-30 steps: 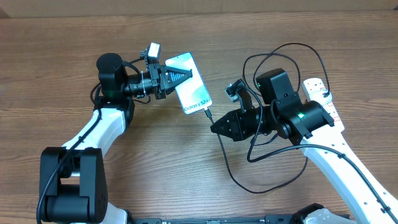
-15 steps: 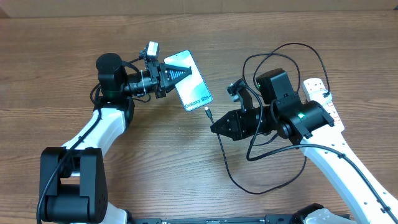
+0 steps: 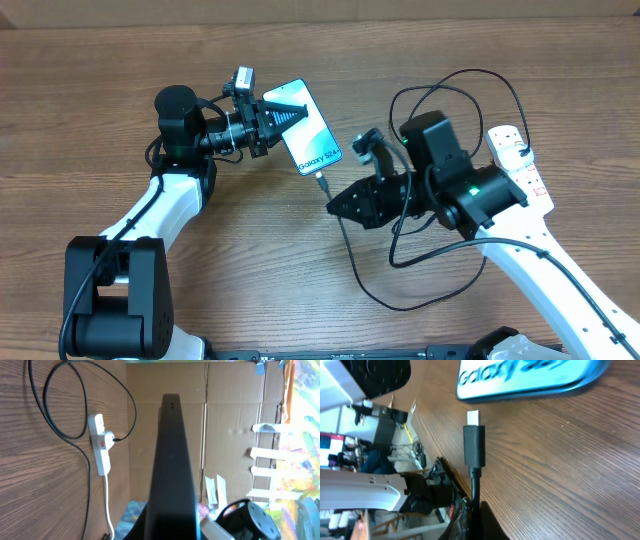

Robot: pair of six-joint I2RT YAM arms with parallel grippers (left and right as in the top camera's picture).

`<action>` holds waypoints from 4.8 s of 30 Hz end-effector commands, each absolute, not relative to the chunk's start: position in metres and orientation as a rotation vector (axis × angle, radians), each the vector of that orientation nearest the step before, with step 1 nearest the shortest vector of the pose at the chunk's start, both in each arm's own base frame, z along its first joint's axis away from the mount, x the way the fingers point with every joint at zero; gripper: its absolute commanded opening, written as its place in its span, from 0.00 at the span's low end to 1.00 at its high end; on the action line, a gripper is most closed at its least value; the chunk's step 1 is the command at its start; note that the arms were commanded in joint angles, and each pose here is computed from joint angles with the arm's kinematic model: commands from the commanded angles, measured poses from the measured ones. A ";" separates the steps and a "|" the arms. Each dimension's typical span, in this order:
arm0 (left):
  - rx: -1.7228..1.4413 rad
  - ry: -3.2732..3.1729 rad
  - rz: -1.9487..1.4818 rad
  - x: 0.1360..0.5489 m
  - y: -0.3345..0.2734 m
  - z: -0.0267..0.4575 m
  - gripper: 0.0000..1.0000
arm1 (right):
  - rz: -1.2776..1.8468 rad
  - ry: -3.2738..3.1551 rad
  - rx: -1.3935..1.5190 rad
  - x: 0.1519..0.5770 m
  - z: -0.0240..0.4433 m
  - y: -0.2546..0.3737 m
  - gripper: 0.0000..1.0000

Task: Plug charger to phone and switch on socket
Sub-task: 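Carry the USB-C plug with the right gripper toward the phone's bottom edge, then align the USB-C plug under the phone's charging port, right gripper, then push the plug up into the phone port with the right gripper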

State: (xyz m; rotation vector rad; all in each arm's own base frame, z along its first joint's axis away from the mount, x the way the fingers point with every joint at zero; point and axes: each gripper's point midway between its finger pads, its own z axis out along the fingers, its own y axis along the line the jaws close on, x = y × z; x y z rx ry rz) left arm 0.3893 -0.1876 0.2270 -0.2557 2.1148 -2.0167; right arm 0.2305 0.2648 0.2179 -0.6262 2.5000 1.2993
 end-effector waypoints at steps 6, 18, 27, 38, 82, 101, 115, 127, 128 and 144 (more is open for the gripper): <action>-0.190 2.106 -2.034 0.389 -0.190 0.238 0.04 | 1.135 2.520 -0.565 0.243 0.212 0.260 0.04; -0.077 2.093 -2.014 0.383 -0.191 0.239 0.04 | 1.131 2.506 -0.571 0.245 0.213 0.260 0.04; -0.072 2.075 -1.984 0.387 -0.190 0.239 0.04 | 1.134 2.518 -0.574 0.242 0.212 0.260 0.04; -0.026 2.049 -1.943 0.389 -0.185 0.239 0.04 | 1.130 2.562 -0.565 0.236 0.207 0.257 0.04; -0.093 2.088 -2.004 0.386 -0.187 0.238 0.04 | 1.136 2.524 -0.569 0.242 0.212 0.260 0.04; 0.008 2.092 -2.008 0.376 -0.204 0.238 0.04 | 1.140 2.494 -0.576 0.246 0.215 0.263 0.04; 0.049 2.086 -2.004 0.374 -0.205 0.239 0.04 | 1.148 2.461 -0.591 0.249 0.219 0.265 0.04; 0.291 2.088 -2.071 0.346 -0.207 0.241 0.04 | 0.950 2.359 -0.629 0.276 0.220 0.258 0.04; 0.290 2.089 -2.072 0.346 -0.207 0.241 0.05 | 0.950 2.348 -0.632 0.278 0.222 0.259 0.04; 0.258 2.114 -2.092 0.345 -0.214 0.240 0.04 | 0.973 2.239 -0.625 0.291 0.240 0.268 0.04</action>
